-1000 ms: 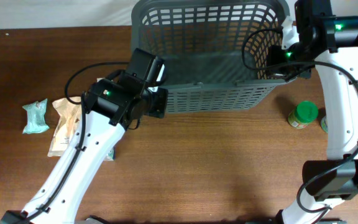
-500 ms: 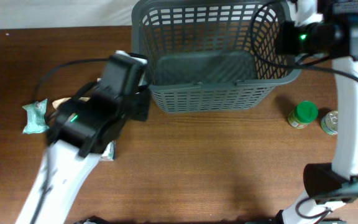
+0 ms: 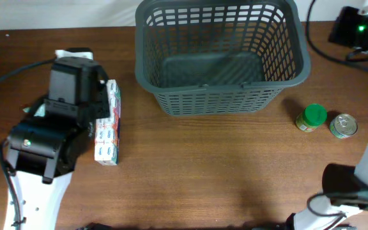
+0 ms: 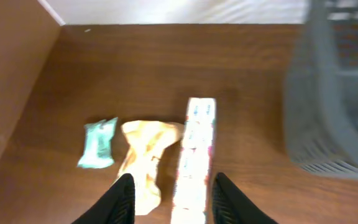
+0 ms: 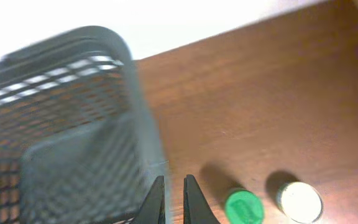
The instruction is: Pack container
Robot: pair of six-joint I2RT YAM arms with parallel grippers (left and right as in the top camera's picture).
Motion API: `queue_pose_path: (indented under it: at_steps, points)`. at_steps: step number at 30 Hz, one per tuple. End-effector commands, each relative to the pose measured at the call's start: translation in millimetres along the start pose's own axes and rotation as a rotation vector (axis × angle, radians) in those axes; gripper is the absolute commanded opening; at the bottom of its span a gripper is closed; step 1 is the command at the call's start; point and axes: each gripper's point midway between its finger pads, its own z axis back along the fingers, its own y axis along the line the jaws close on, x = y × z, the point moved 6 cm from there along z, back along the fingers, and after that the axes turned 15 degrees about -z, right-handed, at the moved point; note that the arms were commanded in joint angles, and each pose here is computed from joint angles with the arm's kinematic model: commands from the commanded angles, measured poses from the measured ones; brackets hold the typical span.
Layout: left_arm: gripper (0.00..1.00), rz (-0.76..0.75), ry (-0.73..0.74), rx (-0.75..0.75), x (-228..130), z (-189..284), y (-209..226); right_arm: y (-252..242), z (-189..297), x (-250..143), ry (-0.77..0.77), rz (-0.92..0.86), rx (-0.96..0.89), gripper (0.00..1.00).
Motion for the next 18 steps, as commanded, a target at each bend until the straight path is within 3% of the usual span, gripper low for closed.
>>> queue_pose_path:
  at_steps: [1, 10, 18]
  points:
    - [0.35, 0.043, 0.012, 0.057, -1.6, -0.9, 17.1, -7.5, -29.0, 0.2, 0.074, -0.04, 0.009, 0.04]
    - [0.36, 0.045, 0.044, 0.061, -7.7, -2.3, 20.8, -17.5, -126.4, -12.3, 0.247, -0.106, -0.038, 0.04]
    - [0.38, 0.029, 0.081, 0.057, -14.8, -2.0, 19.9, -15.0, -150.2, -10.4, 0.249, -0.103, -0.009, 0.04]
